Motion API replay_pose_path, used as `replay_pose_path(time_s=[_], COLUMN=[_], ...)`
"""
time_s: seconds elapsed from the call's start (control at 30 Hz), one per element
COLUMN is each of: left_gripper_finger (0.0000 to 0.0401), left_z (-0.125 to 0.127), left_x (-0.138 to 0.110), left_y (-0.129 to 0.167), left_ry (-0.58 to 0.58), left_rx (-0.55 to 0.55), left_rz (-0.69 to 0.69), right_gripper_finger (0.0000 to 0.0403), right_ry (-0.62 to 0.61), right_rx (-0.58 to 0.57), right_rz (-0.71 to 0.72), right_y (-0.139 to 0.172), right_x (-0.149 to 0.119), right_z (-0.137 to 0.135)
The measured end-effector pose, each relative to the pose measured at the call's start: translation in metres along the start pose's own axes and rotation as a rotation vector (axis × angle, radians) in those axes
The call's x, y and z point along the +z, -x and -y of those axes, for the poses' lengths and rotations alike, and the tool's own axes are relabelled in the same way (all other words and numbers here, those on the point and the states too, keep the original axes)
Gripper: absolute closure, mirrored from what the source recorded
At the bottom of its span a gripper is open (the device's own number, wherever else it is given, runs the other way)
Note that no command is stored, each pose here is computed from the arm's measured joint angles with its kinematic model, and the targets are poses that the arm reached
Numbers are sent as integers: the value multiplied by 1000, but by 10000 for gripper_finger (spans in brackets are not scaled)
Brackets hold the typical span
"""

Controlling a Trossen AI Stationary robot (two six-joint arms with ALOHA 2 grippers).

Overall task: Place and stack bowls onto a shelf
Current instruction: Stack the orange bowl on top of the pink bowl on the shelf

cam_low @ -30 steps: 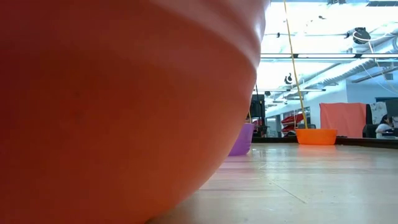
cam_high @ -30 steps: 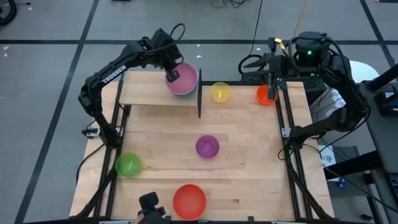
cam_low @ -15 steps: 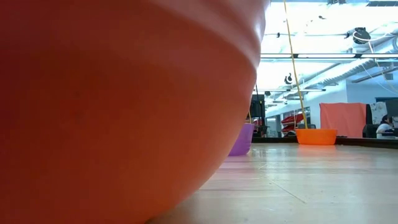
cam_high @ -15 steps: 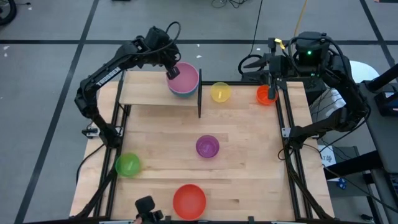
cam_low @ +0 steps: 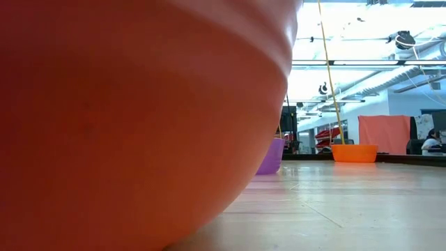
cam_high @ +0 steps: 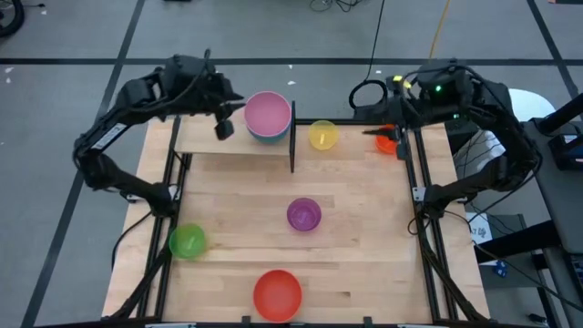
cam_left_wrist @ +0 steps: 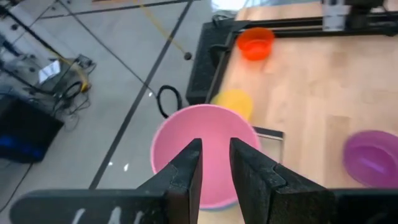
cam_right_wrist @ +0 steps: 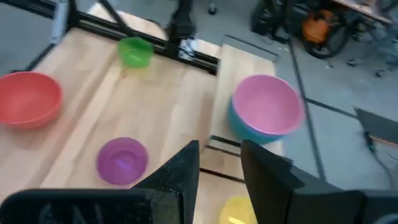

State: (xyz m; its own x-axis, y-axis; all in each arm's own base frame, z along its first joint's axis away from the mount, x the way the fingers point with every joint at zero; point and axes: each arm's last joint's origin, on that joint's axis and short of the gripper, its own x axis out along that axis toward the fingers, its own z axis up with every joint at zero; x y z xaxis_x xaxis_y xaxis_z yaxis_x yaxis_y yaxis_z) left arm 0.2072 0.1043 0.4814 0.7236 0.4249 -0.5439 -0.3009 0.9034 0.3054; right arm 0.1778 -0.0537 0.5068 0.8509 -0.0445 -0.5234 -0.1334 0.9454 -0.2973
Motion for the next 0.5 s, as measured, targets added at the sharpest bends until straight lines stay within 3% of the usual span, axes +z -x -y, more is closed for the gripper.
replay_pose_path(time_s=[0.3,0.5], left_gripper_finger=[313,313], left_z=[19,30], left_x=[-9,-20], left_y=[32,39], left_ry=[72,75], left_rx=[-76,-141], left_rz=[-18,-130], right_gripper_finger=[289,289], right_ry=[32,-47], right_rx=[211,271], right_rz=[-119,-92], right_y=[-58,-110], right_x=[-16,-29], right_z=[-34,-61])
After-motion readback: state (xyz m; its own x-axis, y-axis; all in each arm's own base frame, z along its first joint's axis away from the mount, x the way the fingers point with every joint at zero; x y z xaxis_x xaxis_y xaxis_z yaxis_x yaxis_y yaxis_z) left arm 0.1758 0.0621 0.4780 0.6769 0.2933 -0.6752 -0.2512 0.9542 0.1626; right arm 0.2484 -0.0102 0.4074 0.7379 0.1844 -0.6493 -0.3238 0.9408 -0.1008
